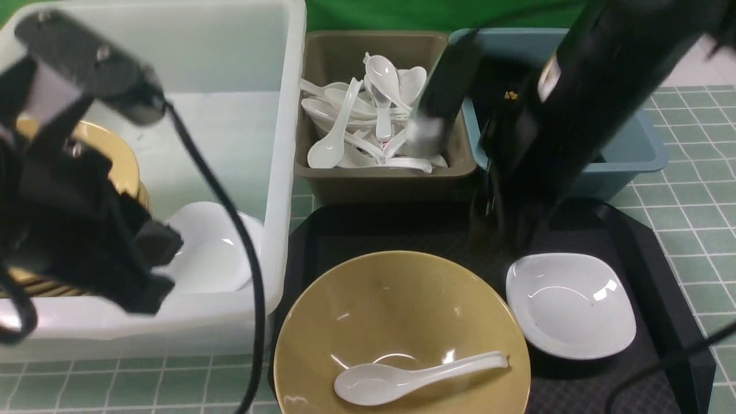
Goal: On blue table put chopsticks spoon bowls plates into blue grey white boxes.
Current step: 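Reach down and grasp the white spoon resting in the bowl with the right gripper, then place the white spoon into the bin of spoons with the right gripper, then grasp the large bowl on the tray by its rim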
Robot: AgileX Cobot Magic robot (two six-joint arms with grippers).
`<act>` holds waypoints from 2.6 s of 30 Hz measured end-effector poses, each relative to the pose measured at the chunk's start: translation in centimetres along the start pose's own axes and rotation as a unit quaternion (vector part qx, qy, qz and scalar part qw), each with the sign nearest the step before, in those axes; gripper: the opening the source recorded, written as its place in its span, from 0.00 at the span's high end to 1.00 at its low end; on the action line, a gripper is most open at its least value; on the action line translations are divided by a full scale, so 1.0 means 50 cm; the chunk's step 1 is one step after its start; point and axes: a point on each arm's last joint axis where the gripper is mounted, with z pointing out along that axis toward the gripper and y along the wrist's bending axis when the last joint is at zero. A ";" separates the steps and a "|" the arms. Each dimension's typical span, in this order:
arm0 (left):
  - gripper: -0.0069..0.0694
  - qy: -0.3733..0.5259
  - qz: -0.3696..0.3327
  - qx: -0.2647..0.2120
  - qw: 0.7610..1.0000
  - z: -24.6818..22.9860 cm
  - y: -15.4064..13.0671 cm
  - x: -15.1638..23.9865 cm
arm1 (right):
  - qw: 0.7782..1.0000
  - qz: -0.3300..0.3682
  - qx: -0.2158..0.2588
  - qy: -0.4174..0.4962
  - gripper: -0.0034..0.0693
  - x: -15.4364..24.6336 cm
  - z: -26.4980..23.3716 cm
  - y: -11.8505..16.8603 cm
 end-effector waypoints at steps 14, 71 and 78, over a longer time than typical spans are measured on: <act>0.90 0.011 0.031 0.087 0.996 0.030 -0.036 0.030 | 0.982 -0.133 -0.092 0.099 0.29 -0.021 0.197 0.046; 0.78 0.011 -0.066 0.083 0.994 0.165 0.024 -0.198 | 0.940 0.242 0.196 -0.142 0.01 -0.105 -0.091 -0.255; 0.43 0.111 0.041 0.133 0.984 0.278 -0.030 -0.243 | 0.945 0.230 0.192 -0.129 0.17 -0.042 -0.191 -0.176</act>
